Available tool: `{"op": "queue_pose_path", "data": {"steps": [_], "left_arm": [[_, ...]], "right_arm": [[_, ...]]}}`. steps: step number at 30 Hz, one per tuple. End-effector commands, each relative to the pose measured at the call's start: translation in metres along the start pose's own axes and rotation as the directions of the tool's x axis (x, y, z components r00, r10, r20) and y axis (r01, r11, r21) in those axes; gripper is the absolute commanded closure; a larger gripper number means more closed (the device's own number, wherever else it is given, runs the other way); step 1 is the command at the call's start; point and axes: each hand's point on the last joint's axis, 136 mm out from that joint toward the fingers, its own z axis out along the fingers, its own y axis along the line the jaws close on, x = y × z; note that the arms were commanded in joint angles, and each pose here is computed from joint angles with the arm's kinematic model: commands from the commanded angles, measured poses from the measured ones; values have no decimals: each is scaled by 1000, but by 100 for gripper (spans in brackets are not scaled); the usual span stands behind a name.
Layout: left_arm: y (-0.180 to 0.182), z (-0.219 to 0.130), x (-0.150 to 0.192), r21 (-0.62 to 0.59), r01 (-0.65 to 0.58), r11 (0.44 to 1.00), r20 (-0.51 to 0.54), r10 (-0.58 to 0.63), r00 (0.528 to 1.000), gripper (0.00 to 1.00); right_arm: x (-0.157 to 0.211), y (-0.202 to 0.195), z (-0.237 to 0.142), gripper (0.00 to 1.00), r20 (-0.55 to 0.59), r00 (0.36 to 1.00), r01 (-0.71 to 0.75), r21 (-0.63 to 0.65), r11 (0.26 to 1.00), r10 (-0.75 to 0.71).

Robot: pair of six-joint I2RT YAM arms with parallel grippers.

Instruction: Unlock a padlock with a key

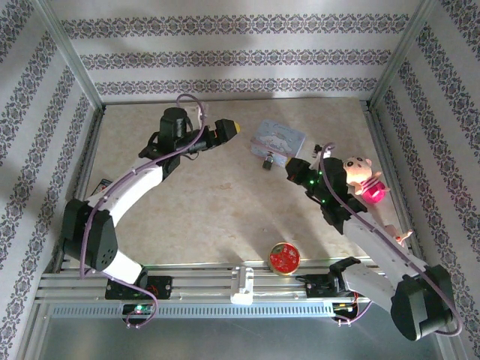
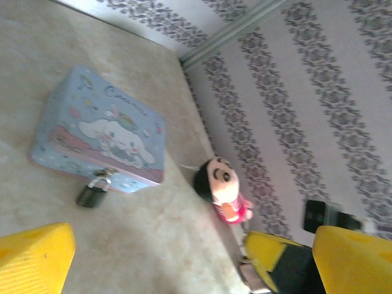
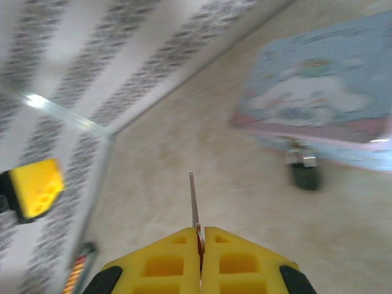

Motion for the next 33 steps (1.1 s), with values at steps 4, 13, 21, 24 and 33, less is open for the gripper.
{"op": "queue_pose_path", "data": {"steps": [4,13,21,24,33], "left_arm": [[47,58,16,-128,-43,991,-112,29,993,1],[86,138,20,-153,-87,984,-218,52,974,1],[106,178,33,-108,-19,994,-274,-12,962,13],[110,187,36,-102,-9,995,-290,-21,957,13],[118,206,53,-108,-3,994,-325,-33,945,20]], "right_arm": [[-25,-86,-24,100,2,991,121,448,886,-137],[-57,-126,17,100,-43,986,158,582,798,-164],[-56,-149,65,100,-129,982,191,616,764,-141],[-52,-154,80,100,-157,979,198,608,769,-129],[-44,-152,128,100,-226,969,211,525,824,-104]]}}
